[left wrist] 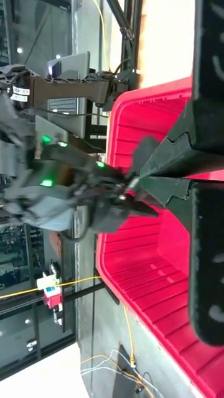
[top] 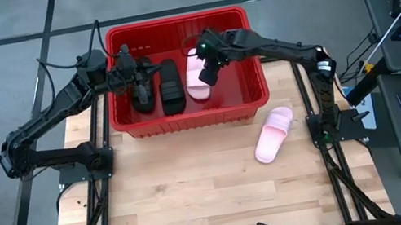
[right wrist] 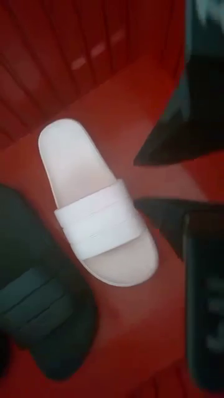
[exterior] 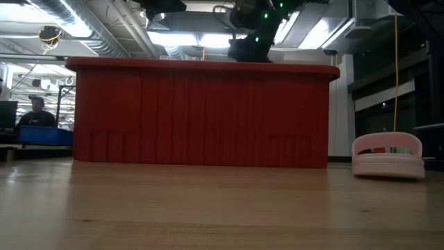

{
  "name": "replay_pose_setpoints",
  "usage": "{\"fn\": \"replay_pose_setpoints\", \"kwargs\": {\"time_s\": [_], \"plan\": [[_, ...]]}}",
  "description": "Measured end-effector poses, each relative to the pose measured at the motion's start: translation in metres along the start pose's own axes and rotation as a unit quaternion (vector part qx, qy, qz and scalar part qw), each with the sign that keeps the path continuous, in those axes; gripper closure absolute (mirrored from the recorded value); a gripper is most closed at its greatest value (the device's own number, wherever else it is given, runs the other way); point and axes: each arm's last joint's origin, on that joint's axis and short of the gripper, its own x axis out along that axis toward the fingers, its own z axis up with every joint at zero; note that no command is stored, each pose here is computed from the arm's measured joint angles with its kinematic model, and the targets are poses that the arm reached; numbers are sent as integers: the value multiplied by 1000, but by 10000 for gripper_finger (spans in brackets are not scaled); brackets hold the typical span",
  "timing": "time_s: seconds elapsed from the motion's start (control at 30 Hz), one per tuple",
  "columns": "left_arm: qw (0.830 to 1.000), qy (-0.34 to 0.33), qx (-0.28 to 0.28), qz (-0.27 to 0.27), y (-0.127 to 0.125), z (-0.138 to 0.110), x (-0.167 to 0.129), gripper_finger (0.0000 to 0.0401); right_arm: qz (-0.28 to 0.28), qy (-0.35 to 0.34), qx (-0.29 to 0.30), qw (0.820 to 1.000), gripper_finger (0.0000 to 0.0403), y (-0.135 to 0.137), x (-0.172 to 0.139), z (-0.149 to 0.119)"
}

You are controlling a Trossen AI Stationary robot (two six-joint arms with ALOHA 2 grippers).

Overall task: Pick and place slides into bin
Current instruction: Put the pink slide into the red bin

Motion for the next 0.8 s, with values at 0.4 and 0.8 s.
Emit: {"fn": "replay_pose_setpoints", "kwargs": {"time_s": [0.4, 0.8], "plan": [[1000, 0, 11, 0, 0, 0, 0, 399, -10, 57, -33, 998, 398, -19, -80, 3], [1000, 0, 20, 0, 0, 0, 0, 399, 9, 23, 17, 1000, 401, -38, -175, -32]]}}
